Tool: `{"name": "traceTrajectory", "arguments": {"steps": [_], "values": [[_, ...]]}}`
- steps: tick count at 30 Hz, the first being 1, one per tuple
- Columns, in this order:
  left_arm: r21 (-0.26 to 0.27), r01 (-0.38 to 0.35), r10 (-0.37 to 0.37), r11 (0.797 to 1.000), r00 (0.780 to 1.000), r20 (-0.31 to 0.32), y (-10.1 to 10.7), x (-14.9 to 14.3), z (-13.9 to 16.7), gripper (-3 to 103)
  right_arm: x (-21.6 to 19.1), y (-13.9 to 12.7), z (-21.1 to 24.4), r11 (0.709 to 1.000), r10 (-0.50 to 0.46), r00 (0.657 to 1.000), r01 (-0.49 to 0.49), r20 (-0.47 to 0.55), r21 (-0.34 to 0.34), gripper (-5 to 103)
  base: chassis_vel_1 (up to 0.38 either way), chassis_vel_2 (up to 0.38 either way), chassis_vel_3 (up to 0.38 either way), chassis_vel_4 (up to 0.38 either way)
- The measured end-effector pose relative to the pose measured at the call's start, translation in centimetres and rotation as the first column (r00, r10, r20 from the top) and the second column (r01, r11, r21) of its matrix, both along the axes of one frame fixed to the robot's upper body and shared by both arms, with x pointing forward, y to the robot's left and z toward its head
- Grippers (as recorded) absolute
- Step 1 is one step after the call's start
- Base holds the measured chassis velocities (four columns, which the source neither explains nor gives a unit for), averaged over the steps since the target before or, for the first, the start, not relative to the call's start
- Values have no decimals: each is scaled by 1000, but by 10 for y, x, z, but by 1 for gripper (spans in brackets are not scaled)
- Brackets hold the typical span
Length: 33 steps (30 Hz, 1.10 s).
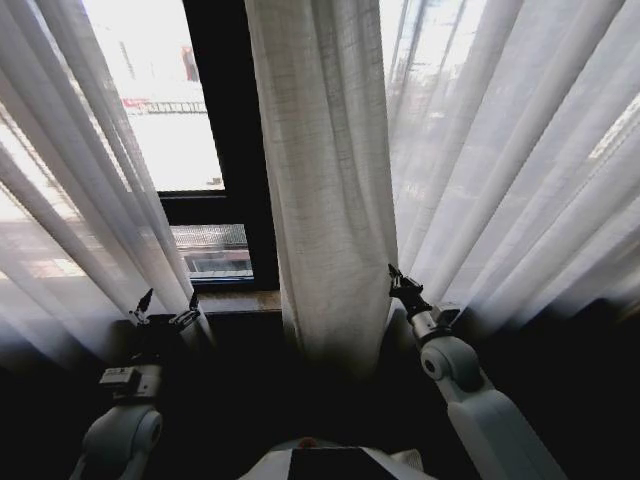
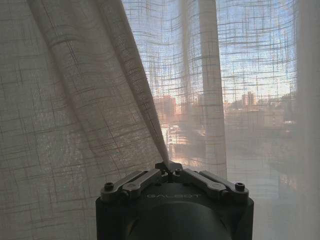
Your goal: Open the curtains by pulling them apart, changing their state from closed to fully open.
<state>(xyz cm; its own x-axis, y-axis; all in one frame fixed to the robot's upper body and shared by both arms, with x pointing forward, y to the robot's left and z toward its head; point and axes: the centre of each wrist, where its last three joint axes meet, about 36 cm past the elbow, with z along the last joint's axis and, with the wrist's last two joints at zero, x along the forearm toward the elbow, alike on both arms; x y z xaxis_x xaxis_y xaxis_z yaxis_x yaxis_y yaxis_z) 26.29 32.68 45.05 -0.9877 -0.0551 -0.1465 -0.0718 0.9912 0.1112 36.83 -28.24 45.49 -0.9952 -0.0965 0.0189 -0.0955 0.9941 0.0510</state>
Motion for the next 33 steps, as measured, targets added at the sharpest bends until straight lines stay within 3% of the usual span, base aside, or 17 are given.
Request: {"name": "traceTrajectory", "arguments": {"steps": [33], "values": [[3, -8, 8, 1000, 1000, -4, -8, -7, -2, 100, 2, -12, -3, 1000, -14, 1000, 14, 9, -13, 0, -196, -234, 192, 230]]}}
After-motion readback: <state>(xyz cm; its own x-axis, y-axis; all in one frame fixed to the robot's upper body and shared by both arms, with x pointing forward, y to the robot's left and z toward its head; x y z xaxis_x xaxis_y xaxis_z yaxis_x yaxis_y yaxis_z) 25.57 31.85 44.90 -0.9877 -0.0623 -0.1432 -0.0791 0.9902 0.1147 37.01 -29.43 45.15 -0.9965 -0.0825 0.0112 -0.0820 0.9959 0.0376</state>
